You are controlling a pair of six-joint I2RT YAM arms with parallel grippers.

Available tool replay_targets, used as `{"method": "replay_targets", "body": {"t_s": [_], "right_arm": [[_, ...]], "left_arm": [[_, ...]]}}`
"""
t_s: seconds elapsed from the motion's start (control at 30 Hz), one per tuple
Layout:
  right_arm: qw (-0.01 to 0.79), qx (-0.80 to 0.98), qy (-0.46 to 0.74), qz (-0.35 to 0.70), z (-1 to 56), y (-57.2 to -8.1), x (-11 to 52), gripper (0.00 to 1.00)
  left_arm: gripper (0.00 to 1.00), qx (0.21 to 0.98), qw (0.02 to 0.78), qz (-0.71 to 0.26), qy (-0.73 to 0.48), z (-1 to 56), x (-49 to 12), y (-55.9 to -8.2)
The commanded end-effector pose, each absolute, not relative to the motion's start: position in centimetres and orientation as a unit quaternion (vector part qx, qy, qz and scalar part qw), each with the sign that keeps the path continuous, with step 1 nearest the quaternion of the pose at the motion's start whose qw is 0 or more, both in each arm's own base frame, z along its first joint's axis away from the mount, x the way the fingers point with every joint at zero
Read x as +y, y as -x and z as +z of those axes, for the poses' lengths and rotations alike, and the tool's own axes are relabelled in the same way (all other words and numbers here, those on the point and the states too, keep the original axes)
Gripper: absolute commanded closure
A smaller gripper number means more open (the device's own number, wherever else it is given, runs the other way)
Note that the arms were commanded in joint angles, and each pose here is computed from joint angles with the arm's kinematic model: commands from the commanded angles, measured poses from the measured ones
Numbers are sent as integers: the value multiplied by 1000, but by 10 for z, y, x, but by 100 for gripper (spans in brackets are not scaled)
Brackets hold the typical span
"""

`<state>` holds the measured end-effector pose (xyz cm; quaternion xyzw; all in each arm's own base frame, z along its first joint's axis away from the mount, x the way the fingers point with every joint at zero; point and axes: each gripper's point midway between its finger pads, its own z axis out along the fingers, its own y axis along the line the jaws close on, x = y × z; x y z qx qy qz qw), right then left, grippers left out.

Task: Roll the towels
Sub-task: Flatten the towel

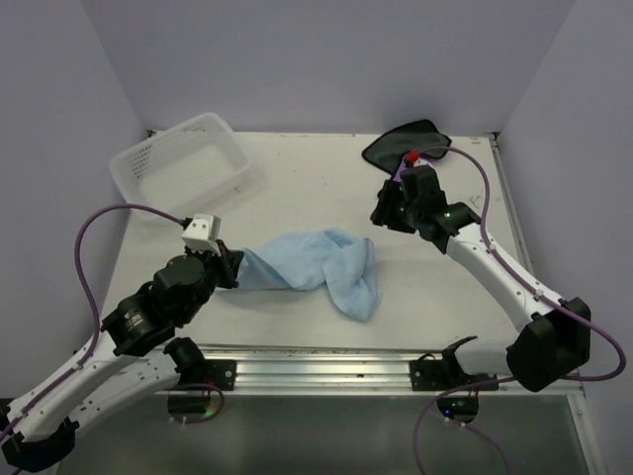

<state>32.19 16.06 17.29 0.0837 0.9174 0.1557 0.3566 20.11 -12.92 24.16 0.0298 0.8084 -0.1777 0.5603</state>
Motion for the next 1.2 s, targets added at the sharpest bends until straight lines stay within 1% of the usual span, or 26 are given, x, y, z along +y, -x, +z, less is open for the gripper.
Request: {"method": "replay_targets", "body": {"t_s": [0.0, 0.03, 0.1, 0.17, 0.3, 0.37, 0.5, 0.63, 0.77, 0.93, 1.17], "right_arm": [[363, 915, -55, 169, 202, -314, 176, 48], [358, 918, -32, 167, 203, -308, 191, 50], [360, 923, -18, 138, 202, -306, 198, 50], [348, 926, 0, 144, 200, -298, 219, 49], [323, 933, 6, 161, 183, -295, 245, 55], [311, 939, 24, 144, 173, -289, 258, 56], [294, 944, 57, 142, 158, -273, 291, 55], [275, 950, 58, 137, 135, -269, 310, 53], [264, 955, 47, 128, 113, -270, 319, 50], [253, 962, 35, 100, 86, -276, 321, 48], [247, 966, 24, 76, 70, -286, 326, 46]], "left_arm": [[100, 800, 563, -204, -22, 249, -136, -201], [100, 802, 562, -202, -23, 247, -136, -201], [100, 804, 558, -204, -23, 244, -137, -200], [100, 806, 554, -207, -24, 240, -139, -200], [100, 807, 552, -209, -25, 238, -141, -200], [100, 808, 551, -208, -26, 236, -141, -200], [100, 807, 552, -205, -25, 235, -139, -200], [100, 808, 552, -206, -25, 232, -139, -199], [100, 807, 554, -203, -29, 233, -138, -199], [100, 808, 556, -195, -31, 235, -133, -198], [100, 808, 556, -192, -32, 234, -132, -197]]}}
